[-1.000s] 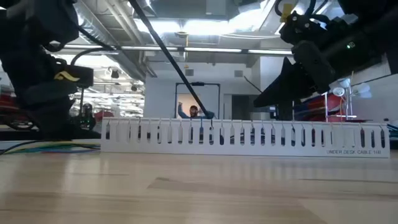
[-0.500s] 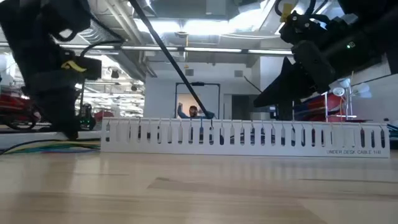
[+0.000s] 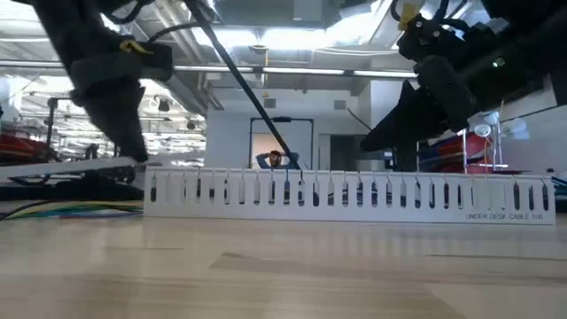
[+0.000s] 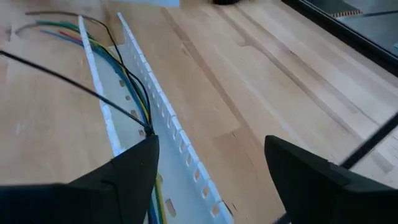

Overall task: Ziptie cables
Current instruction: Close the cable duct

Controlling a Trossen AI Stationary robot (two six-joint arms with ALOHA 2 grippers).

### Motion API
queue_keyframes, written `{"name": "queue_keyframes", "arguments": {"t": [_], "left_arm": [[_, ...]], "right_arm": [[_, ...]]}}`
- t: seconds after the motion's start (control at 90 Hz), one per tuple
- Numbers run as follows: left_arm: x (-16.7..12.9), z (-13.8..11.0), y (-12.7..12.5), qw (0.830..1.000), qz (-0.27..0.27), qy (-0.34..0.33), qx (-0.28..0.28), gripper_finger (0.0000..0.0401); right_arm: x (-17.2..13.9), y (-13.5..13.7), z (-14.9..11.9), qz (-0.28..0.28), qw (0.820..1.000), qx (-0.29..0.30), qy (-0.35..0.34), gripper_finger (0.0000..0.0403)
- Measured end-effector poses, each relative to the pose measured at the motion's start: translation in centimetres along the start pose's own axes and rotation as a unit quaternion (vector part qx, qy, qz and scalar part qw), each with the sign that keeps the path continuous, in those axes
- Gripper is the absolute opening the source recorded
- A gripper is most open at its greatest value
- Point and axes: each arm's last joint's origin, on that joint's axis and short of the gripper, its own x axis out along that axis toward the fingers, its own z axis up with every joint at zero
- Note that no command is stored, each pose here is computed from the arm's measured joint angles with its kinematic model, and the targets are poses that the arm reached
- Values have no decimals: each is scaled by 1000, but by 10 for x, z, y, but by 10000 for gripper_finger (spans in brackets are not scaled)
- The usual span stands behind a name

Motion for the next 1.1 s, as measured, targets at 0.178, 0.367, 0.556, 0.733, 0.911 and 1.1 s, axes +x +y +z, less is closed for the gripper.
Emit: {"name": "queue_keyframes", "arguments": {"t": [0.178, 0.367, 0.556, 0.733, 0.911, 1.1], "left_arm": [[-6, 17, 1, 999, 11, -28, 32, 236], [-14, 35, 1, 996, 26, -70, 54, 236], [-28, 55, -2, 988, 60, -134, 58, 236], [-37, 68, -5, 979, 74, -175, 75, 236], [-41, 76, -7, 972, 75, -205, 88, 236], [-41, 77, -7, 971, 79, -205, 98, 236]], "right_arm": [[-2, 6, 16, 8, 1000, 0, -17, 285], [4, 5, 37, -3, 998, 36, -46, 285], [30, -13, 60, 58, 987, 122, -83, 285], [60, -27, 72, 127, 970, 153, -139, 285], [88, -30, 86, 158, 959, 167, -167, 285], [98, -19, 112, 163, 957, 136, -200, 285]]}}
